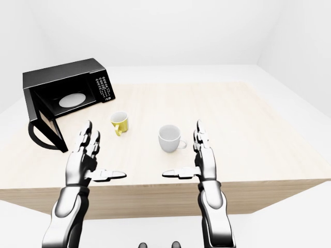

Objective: Close the microwave.

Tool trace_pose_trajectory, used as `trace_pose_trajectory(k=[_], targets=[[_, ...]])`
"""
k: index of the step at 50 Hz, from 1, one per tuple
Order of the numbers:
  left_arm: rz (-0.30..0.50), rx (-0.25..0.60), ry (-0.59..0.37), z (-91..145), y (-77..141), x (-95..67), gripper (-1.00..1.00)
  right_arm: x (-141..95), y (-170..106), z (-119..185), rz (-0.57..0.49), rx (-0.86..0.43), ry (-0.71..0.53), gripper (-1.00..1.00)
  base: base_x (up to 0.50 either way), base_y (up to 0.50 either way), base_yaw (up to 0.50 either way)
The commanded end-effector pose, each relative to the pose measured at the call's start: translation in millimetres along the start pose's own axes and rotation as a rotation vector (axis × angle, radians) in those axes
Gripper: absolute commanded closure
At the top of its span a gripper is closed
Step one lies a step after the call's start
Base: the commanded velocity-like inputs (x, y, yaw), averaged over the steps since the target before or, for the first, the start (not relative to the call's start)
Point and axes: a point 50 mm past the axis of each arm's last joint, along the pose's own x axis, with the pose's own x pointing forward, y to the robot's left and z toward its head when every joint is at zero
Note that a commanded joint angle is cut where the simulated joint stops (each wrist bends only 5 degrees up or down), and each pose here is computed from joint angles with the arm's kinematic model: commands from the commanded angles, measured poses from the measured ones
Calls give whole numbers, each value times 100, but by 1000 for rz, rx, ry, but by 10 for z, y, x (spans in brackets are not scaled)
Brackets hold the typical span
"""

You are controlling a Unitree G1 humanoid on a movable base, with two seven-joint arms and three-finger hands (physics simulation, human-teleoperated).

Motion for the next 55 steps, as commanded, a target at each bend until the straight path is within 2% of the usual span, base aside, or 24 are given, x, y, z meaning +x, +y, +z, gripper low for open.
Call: trace_pose_trajectory(k=[1, 8, 22, 23, 24, 30, 31, 37, 55], targets=[[4, -7, -146, 369, 23, -151, -100, -126, 1, 344, -3, -11, -140, -100, 0, 0, 0], [-10, -15, -228, 580, 6, -275, -100, -233, 20, 560, 9, -19, -227, -100, 0, 0, 0], [-21, -24, -306, 783, 2, -407, -100, -404, 37, 862, 5, -30, -352, -100, 0, 0, 0], [-13, -22, -357, 904, 25, -468, -100, -456, 58, 933, 8, -33, -381, -100, 0, 0, 0], [-17, -26, -368, 929, 25, -485, -100, -470, 64, 957, 9, -32, -391, -100, 0, 0, 0], [-6, -23, -384, 973, 43, -530, -100, -563, 64, 1094, -3, -37, -450, -100, 0, 0, 0], [10, -87, -398, 1079, 162, -689, -100, -694, 68, 1204, -7, -36, -487, -100, 0, 0, 0], [4, -112, -357, 1107, 160, -729, -100, -733, 74, 1263, -8, -35, -514, -100, 0, 0, 0], [-7, -125, -344, 1107, 158, -723, -100, -733, 67, 1263, -12, -22, -513, -100, 0, 0, 0]])
